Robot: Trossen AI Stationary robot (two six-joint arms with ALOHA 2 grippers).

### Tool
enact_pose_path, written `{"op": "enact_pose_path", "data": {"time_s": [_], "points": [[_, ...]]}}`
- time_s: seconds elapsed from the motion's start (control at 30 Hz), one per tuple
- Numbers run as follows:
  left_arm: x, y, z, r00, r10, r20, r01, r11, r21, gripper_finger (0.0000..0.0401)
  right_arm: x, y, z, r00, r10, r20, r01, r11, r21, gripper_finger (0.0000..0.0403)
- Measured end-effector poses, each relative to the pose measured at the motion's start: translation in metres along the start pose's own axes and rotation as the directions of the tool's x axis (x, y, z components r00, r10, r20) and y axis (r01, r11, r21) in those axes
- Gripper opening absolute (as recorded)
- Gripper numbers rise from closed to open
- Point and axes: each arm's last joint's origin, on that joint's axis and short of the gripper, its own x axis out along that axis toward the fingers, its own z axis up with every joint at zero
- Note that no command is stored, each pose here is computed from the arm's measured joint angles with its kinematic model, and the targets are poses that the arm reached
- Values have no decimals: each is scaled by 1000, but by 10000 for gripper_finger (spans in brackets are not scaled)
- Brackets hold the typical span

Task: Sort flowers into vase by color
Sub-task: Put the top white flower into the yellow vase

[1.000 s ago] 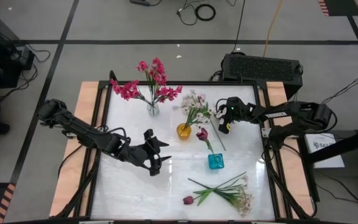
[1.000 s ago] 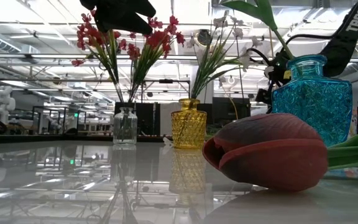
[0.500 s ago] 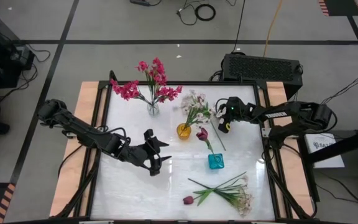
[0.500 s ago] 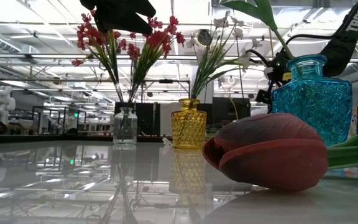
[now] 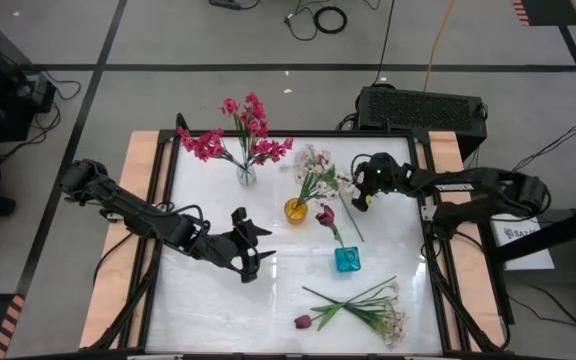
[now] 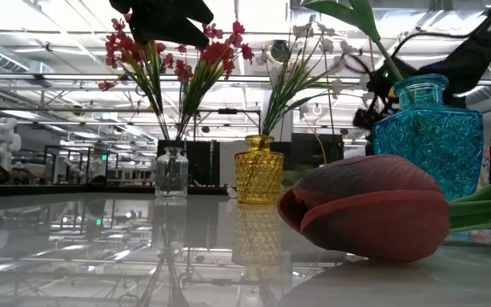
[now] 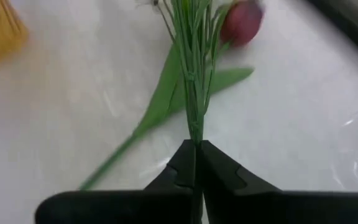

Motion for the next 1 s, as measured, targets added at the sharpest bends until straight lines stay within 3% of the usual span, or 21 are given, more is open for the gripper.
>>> {"op": "enact_pose_path", "data": {"time_s": [0.33, 0.57, 0.8, 0.9, 1.0], "points": [[0, 0, 0, 1000, -1, 4, 1, 1000, -3, 246, -54, -3, 25, 987, -98, 129, 86, 991, 98, 1], [0, -1, 4, 999, -5, 34, 5, 1000, -19, 246, -95, -3, 33, 935, -131, 328, 94, 988, 125, 0], [0, -1, 12, 994, 1, 113, 0, 1000, -9, 246, -141, -4, 42, 799, -210, 564, 130, 975, 178, 0], [-1, -1, 19, 982, 32, 185, -35, 999, 9, 246, -162, -1, 50, 720, -166, 674, 60, 982, 179, 0], [-2, 0, 29, 958, 67, 279, -79, 996, 33, 246, -180, 5, 57, 610, -49, 791, -73, 990, 118, 0]]}}
